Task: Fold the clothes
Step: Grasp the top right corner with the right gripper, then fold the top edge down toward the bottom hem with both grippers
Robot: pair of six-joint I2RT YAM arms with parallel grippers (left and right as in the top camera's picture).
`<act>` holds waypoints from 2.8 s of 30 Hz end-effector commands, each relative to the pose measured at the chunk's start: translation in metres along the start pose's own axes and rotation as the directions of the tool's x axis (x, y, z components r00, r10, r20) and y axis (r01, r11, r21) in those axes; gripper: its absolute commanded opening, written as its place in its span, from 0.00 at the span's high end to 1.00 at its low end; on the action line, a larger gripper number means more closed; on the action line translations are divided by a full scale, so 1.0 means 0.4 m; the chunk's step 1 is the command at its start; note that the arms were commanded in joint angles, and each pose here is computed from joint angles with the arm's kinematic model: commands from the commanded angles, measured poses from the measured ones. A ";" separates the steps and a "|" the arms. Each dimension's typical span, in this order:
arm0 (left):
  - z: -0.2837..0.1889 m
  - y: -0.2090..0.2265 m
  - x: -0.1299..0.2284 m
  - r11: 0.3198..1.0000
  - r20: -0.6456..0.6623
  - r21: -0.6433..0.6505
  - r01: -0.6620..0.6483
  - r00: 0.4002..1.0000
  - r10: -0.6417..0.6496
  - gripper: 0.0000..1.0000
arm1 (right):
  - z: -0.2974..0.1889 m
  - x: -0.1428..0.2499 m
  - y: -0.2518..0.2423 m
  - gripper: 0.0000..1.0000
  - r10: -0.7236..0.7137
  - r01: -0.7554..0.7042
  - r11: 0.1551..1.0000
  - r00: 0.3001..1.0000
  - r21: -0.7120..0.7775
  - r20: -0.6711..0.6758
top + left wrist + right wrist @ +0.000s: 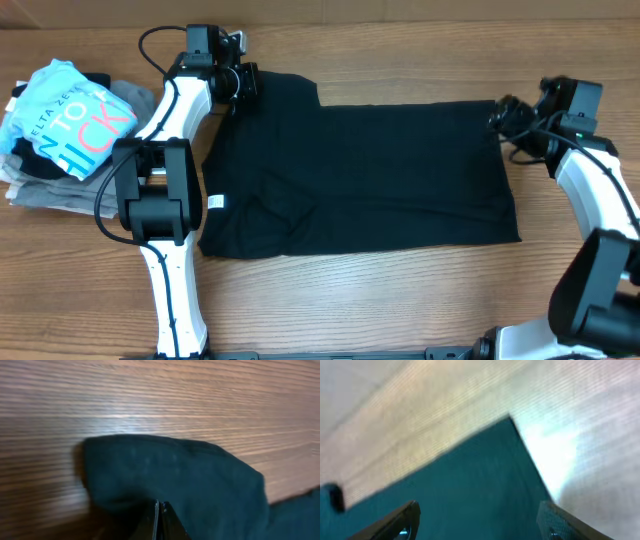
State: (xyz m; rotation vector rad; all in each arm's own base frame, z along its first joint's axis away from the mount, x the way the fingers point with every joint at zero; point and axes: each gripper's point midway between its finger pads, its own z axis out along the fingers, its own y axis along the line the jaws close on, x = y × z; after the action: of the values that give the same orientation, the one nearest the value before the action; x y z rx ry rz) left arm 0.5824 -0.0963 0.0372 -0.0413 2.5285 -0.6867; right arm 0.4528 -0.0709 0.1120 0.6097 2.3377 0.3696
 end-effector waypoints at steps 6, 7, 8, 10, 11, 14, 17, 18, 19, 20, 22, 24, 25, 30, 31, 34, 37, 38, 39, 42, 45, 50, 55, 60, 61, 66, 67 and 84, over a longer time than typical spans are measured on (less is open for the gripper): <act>-0.071 -0.088 0.005 0.993 -0.059 0.096 0.064 0.997 -0.059 0.96 | 0.160 -0.080 0.005 0.23 -0.068 0.074 0.997 0.983 -0.031 0.171; -0.071 -0.087 0.010 0.993 -0.068 0.093 0.073 0.995 -0.067 0.96 | 0.190 -0.072 0.001 0.24 -0.070 0.076 0.997 0.984 -0.028 0.162; -0.071 -0.086 0.015 0.993 -0.076 0.090 0.078 0.995 -0.071 0.96 | 0.216 -0.066 -0.003 0.25 -0.070 0.074 0.997 0.987 -0.025 0.148; -0.071 -0.084 0.029 0.992 -0.098 0.084 0.091 0.992 -0.082 0.96 | 0.275 -0.064 -0.006 0.26 -0.074 0.076 0.997 0.991 -0.009 0.110; -0.071 -0.083 0.030 0.992 -0.100 0.083 0.091 0.992 -0.083 0.96 | 0.291 -0.066 -0.013 0.26 -0.075 0.074 0.997 0.992 0.012 0.098; -0.071 -0.083 0.030 0.993 -0.098 0.081 0.089 0.992 -0.081 0.96 | 0.323 -0.085 -0.034 0.27 -0.105 0.098 0.991 0.992 0.092 0.072; -0.071 -0.083 0.029 0.993 -0.098 0.081 0.089 0.992 -0.081 0.96 | 0.329 -0.084 -0.047 0.34 -0.109 0.100 0.988 0.992 0.119 0.063; -0.071 -0.083 0.028 0.993 -0.096 0.081 0.088 0.992 -0.080 0.96 | 0.329 -0.079 -0.051 0.40 -0.107 0.099 0.987 0.993 0.125 0.056; -0.071 -0.083 0.027 0.993 -0.095 0.082 0.087 0.992 -0.079 0.96 | 0.329 -0.074 -0.054 0.53 -0.105 0.098 0.987 0.993 0.129 0.046; -0.070 -0.083 0.028 0.993 -0.095 0.081 0.087 0.992 -0.080 0.96 | 0.329 -0.066 -0.057 0.67 -0.102 0.097 0.986 0.994 0.133 0.034; -0.071 -0.083 0.027 0.993 -0.095 0.082 0.087 0.992 -0.079 0.96 | 0.329 -0.056 -0.061 0.81 -0.098 0.095 0.986 0.995 0.138 0.018; -0.071 -0.083 0.027 0.993 -0.095 0.081 0.088 0.992 -0.080 0.96 | 0.329 -0.049 -0.065 0.61 -0.095 0.094 0.985 0.995 0.143 0.005; -0.071 -0.082 0.027 0.993 -0.094 0.081 0.088 0.992 -0.080 0.96 | 0.328 -0.049 -0.066 0.53 -0.096 0.094 0.985 0.995 0.146 0.006; -0.071 -0.082 0.027 0.993 -0.094 0.081 0.088 0.992 -0.080 0.96 | 0.339 -0.038 -0.075 0.47 -0.093 0.092 0.984 0.996 0.152 -0.004; -0.071 -0.082 0.027 0.993 -0.094 0.081 0.088 0.992 -0.080 0.96 | 0.345 -0.030 -0.079 0.48 -0.092 0.092 0.984 0.996 0.154 -0.013; -0.071 -0.082 0.027 0.993 -0.094 0.081 0.088 0.992 -0.080 0.96 | 0.358 -0.002 -0.086 0.65 -0.088 0.094 0.983 0.995 0.160 -0.044; -0.071 -0.082 0.027 0.993 -0.094 0.081 0.088 0.992 -0.081 0.96 | 0.358 0.000 -0.087 0.96 -0.087 0.093 0.982 0.995 0.161 -0.047; -0.071 -0.082 0.027 0.993 -0.095 0.081 0.088 0.992 -0.081 0.96 | 0.357 0.002 -0.088 0.96 -0.085 0.093 0.982 0.995 0.162 -0.050; -0.071 -0.082 0.027 0.993 -0.094 0.081 0.088 0.992 -0.080 0.96 | 0.357 0.005 -0.089 0.96 -0.083 0.091 0.982 0.995 0.164 -0.056; -0.089 -0.083 0.013 0.993 -0.079 0.085 0.087 0.994 -0.080 0.96 | 0.342 0.005 -0.102 0.96 -0.063 0.074 0.981 0.996 0.178 -0.071; -0.147 -0.090 -0.015 0.992 -0.051 0.089 0.089 0.995 -0.084 0.96 | 0.295 -0.032 -0.103 0.96 -0.008 0.017 0.981 0.999 0.191 -0.046; -0.249 -0.123 -0.003 0.993 -0.080 0.071 0.098 0.993 -0.093 0.96 | 0.152 -0.069 -0.099 0.96 0.031 -0.017 0.975 0.998 0.221 -0.059; -0.289 -0.115 0.080 0.983 -0.208 0.017 0.181 0.963 -0.173 0.96 | 0.053 -0.014 -0.121 0.96 0.089 -0.039 0.959 0.982 0.280 -0.166; -0.337 -0.086 0.186 0.963 -0.366 -0.053 0.263 0.892 -0.264 0.96 | -0.039 0.076 -0.196 0.96 0.219 -0.088 0.911 0.931 0.404 -0.292; -0.343 -0.084 0.198 0.962 -0.384 -0.057 0.266 0.884 -0.267 0.96 | -0.052 0.091 -0.209 0.96 0.240 -0.092 0.903 0.919 0.421 -0.313; -0.385 -0.091 0.274 0.964 -0.503 -0.072 0.257 0.825 -0.257 0.96 | -0.088 0.132 -0.242 0.96 0.299 -0.104 0.878 0.882 0.467 -0.365; -0.393 -0.094 0.286 0.966 -0.522 -0.069 0.250 0.816 -0.248 0.96 | -0.093 0.138 -0.243 0.96 0.304 -0.103 0.876 0.876 0.471 -0.374; -0.489 -0.178 0.433 0.962 -0.722 0.123 0.246 0.687 -0.083 0.96 | -0.197 0.210 -0.232 0.96 0.378 -0.056 0.840 0.773 0.539 -0.510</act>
State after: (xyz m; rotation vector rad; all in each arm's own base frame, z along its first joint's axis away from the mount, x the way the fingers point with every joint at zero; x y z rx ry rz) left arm 0.3420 -0.0945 0.1284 0.0225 3.2183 -1.2166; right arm 0.3157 -0.1025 0.0721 1.1881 3.0421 0.1405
